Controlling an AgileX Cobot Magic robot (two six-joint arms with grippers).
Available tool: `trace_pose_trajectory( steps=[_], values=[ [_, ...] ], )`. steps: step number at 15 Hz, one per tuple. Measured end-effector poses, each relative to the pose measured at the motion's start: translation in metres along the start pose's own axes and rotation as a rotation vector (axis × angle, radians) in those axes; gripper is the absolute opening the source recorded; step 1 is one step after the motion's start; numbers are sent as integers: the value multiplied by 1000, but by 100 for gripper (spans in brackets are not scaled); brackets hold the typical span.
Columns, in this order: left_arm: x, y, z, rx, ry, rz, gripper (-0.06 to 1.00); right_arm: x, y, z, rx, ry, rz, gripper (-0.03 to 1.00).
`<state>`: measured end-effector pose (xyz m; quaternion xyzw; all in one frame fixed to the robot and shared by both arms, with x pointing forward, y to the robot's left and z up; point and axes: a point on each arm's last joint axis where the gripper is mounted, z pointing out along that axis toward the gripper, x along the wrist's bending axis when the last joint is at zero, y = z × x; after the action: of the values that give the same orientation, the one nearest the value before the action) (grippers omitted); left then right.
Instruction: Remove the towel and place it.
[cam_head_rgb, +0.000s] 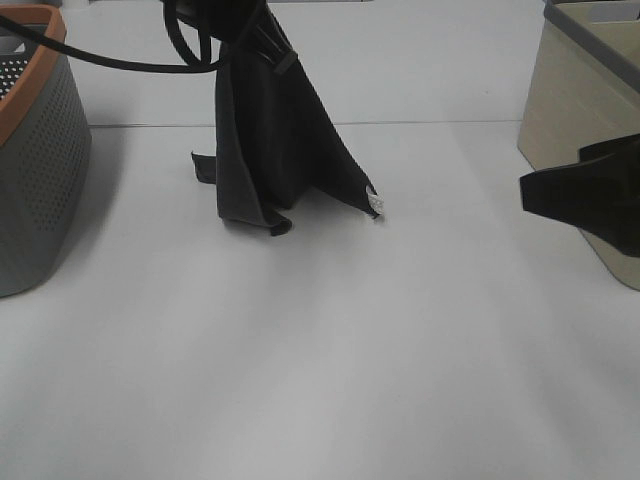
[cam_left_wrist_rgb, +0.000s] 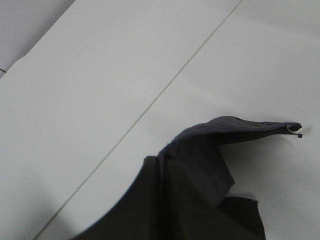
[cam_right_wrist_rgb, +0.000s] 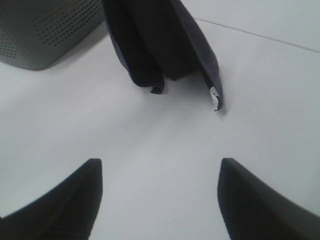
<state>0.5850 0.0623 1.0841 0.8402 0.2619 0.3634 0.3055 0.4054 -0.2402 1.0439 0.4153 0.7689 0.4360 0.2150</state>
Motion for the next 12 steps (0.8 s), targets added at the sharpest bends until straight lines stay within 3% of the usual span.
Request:
trace_pose_trajectory(
  steps=[3, 5, 7, 12],
  values=[
    [0, 0, 0, 0, -5, -11, 0, -9, 0, 30, -21, 46, -113, 65],
    [-1, 0, 0, 1, -14, -27, 0, -17, -1, 52, -60, 56, -105, 65],
    [-2, 0, 0, 1, -20, -41, 0, -26, -10, 75, -27, 60, -179, 65],
    [-3, 0, 0, 4, -30, -57, 0, -46, -9, 119, 48, 84, -162, 65]
  ],
)
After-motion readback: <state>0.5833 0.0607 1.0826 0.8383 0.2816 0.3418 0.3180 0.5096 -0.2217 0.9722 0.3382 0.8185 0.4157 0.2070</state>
